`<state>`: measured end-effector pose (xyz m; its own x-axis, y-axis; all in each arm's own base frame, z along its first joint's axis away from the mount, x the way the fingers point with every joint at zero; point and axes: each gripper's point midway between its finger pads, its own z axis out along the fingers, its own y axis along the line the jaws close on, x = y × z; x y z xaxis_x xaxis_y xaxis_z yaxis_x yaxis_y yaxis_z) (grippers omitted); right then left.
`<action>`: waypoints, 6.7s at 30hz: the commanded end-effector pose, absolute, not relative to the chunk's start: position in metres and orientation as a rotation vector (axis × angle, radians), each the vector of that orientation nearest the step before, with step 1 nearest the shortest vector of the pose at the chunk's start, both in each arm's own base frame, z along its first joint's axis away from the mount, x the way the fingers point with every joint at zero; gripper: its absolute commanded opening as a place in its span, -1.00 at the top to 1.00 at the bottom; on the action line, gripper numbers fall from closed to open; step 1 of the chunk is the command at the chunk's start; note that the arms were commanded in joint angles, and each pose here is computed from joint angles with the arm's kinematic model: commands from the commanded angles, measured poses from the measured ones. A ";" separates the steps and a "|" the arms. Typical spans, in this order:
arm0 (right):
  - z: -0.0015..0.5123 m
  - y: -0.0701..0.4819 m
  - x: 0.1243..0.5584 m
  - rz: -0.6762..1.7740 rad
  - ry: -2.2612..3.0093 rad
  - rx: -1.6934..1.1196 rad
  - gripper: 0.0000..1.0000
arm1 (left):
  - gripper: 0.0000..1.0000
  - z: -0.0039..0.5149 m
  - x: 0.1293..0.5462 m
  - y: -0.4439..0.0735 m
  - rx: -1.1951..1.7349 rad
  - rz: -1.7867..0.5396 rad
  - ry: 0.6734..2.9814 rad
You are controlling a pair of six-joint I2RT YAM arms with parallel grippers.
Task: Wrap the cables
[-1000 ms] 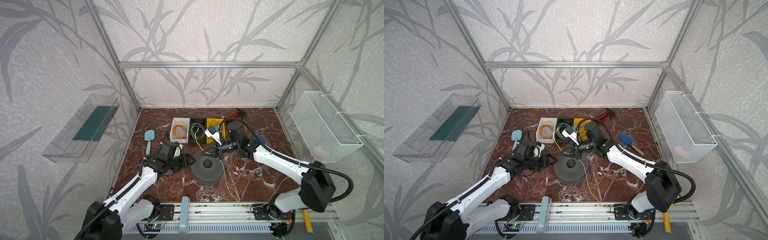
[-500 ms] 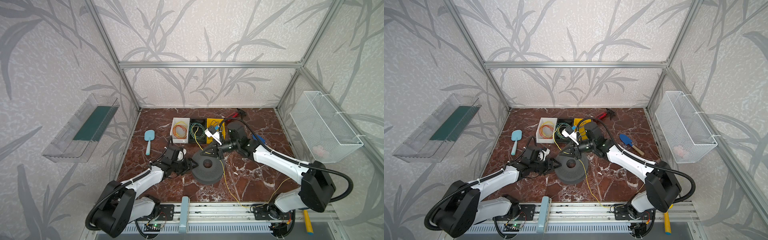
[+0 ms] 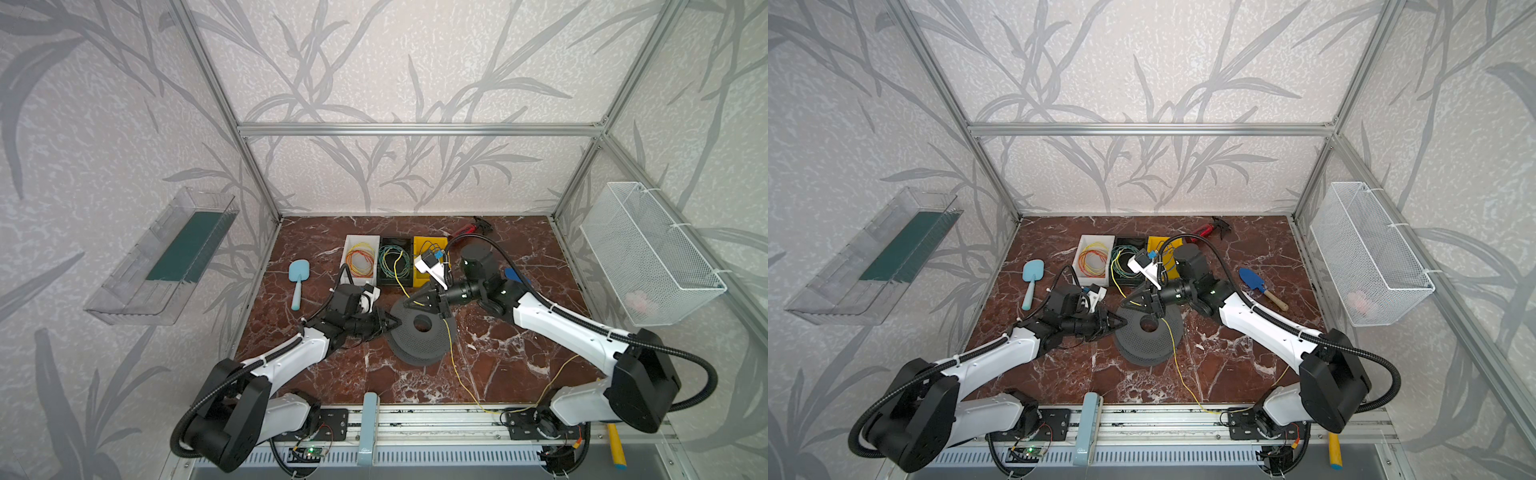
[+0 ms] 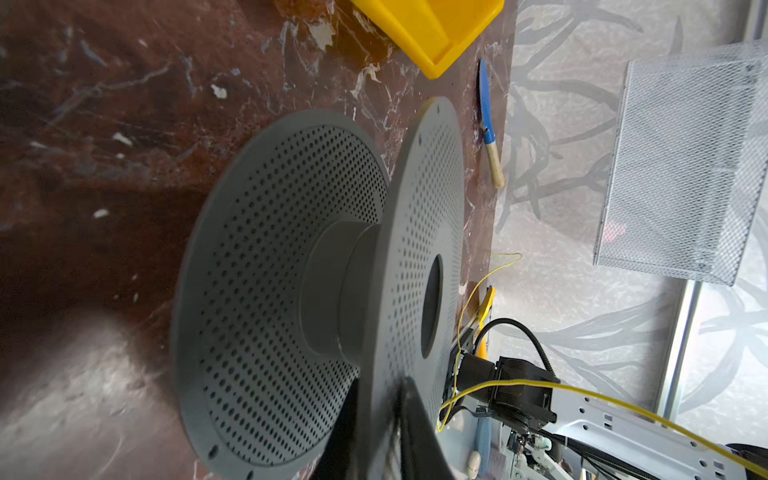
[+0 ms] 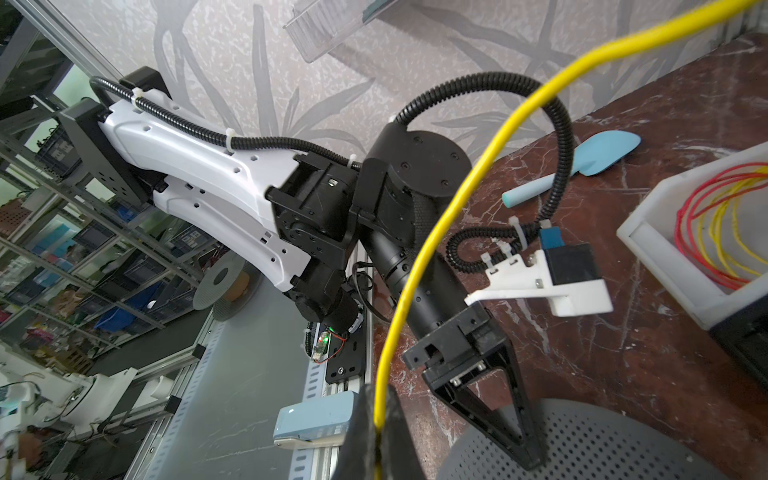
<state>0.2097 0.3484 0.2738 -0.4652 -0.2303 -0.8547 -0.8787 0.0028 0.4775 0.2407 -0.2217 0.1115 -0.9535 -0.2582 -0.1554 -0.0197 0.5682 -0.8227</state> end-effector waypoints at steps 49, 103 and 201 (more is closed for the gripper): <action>0.262 0.303 0.193 1.522 1.900 -0.884 1.00 | -0.27 0.226 0.285 -0.221 -0.180 -0.267 2.655; 0.172 0.402 0.195 1.250 2.509 -0.823 1.00 | -0.48 0.176 0.296 -0.168 -0.016 -0.327 2.618; 0.105 0.338 0.115 1.506 2.240 -0.996 -0.32 | 1.00 0.283 0.280 -0.135 -0.325 -1.059 2.229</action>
